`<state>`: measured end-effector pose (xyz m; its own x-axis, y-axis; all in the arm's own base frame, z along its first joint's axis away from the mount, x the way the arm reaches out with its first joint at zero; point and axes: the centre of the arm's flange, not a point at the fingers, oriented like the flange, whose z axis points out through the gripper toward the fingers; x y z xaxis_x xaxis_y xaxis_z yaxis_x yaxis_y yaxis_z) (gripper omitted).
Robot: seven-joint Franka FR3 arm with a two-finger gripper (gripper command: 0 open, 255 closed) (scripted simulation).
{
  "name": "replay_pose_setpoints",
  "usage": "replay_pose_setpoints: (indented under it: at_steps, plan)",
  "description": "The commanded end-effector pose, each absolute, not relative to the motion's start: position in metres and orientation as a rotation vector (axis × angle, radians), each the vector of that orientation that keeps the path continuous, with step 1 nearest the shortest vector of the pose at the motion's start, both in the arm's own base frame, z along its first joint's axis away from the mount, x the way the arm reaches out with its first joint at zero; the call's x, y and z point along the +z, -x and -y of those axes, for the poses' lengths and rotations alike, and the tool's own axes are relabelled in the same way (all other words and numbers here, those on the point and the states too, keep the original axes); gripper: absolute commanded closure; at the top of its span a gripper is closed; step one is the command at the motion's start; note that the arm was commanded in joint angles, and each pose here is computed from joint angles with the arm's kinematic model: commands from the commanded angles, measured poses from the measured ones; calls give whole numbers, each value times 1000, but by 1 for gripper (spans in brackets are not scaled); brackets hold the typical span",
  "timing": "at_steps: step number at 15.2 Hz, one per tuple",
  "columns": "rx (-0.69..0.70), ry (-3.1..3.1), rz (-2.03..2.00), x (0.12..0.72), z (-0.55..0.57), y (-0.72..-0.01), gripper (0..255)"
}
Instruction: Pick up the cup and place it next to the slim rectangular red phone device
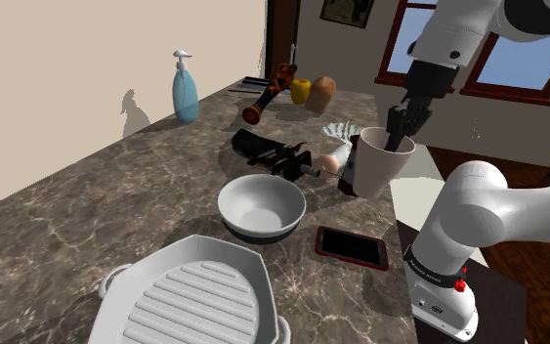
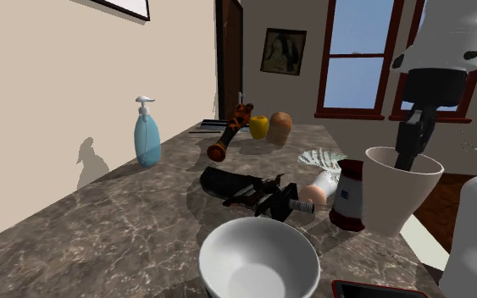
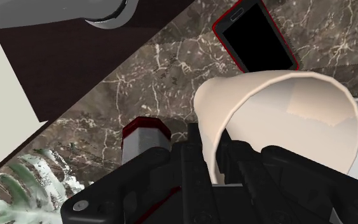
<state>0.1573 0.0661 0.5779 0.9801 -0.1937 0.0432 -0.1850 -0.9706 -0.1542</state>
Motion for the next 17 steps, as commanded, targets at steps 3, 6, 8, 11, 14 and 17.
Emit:
replay_pose_setpoints:
  at_steps: [3,6,8,11,14,17]
  plan:
    - [-88,2976,-286,557,-65,-157,255]
    - [-88,2976,-286,541,-65,-157,255]
    - [-88,2976,-286,531,-65,-157,255]
    - [-88,2976,-286,515,-65,-157,255]
    - [-88,2976,-286,504,-65,-157,255]
    - [-88,2976,-286,504,-65,-157,255]
